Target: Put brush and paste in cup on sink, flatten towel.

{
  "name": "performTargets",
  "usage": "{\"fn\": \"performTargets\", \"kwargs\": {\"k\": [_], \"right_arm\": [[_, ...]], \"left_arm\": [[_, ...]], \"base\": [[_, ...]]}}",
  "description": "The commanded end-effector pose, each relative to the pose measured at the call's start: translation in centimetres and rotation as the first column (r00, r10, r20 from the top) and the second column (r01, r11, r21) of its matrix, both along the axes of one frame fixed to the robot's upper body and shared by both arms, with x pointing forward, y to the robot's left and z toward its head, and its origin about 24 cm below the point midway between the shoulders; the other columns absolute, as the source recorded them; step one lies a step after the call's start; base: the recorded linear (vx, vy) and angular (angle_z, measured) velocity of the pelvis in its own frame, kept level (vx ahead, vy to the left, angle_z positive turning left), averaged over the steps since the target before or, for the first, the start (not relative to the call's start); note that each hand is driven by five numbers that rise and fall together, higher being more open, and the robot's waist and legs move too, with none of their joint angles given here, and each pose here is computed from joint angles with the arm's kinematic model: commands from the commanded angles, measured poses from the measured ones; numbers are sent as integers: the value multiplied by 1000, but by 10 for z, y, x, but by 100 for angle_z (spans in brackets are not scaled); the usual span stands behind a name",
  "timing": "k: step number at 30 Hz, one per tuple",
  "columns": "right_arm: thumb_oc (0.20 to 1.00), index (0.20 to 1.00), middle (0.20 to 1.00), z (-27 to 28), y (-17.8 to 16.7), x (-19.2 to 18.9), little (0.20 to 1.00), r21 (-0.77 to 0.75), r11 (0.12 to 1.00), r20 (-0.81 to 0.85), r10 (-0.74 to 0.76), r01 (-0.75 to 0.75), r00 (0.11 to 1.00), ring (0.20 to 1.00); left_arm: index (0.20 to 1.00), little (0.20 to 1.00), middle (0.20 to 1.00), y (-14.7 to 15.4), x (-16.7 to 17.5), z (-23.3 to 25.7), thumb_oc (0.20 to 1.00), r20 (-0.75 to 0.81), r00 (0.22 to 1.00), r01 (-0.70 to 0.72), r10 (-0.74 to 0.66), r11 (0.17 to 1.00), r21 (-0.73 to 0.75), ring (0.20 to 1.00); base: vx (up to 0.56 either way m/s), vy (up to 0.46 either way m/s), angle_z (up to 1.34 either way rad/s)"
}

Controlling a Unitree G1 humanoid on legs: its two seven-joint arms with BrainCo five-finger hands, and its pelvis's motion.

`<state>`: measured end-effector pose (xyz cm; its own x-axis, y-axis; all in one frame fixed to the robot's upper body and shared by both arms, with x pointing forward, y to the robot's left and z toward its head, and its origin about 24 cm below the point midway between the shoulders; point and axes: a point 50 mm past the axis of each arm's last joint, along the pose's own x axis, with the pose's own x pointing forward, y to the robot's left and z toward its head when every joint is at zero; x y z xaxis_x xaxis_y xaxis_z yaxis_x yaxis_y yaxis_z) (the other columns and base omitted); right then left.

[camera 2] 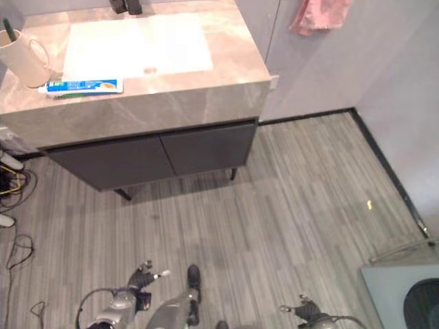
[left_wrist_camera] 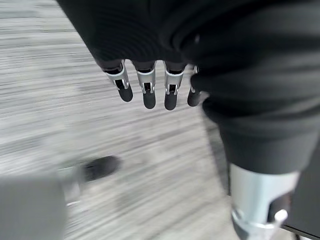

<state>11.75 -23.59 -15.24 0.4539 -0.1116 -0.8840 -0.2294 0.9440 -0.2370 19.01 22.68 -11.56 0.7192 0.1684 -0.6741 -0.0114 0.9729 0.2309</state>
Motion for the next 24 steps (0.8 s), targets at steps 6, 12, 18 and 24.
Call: {"fn": "performTargets", "kwargs": {"k": [6, 12, 18, 24], "right_arm": [[1000, 1000, 1000, 10, 4, 23, 1000, 19, 998, 94, 52, -55, 994, 1000], [1000, 1000, 1000, 15, 10, 34, 1000, 23, 996, 152, 83, -88, 985, 1000], [1000, 1000, 1000, 14, 4, 26, 1000, -11, 992, 118, 123, -122, 985, 1000], [1000, 1000, 1000, 19, -6, 32, 1000, -40, 993, 144, 112, -108, 983, 1000]], "left_arm": [[1000, 1000, 1000, 12, 0, 5, 1000, 5, 997, 73, -74, 994, 75, 1000], [1000, 1000, 1000, 9, 3, 4, 1000, 3, 996, 89, -90, 992, 91, 1000], [1000, 1000, 1000, -2, 2, 1, 1000, -3, 994, 113, -113, 990, 80, 1000], [1000, 1000, 1000, -8, -2, -3, 1000, -18, 991, 132, -131, 989, 69, 1000]], "base": [[211, 302, 9], [283, 121, 19], [263, -105, 68], [137, -100, 7]]}}
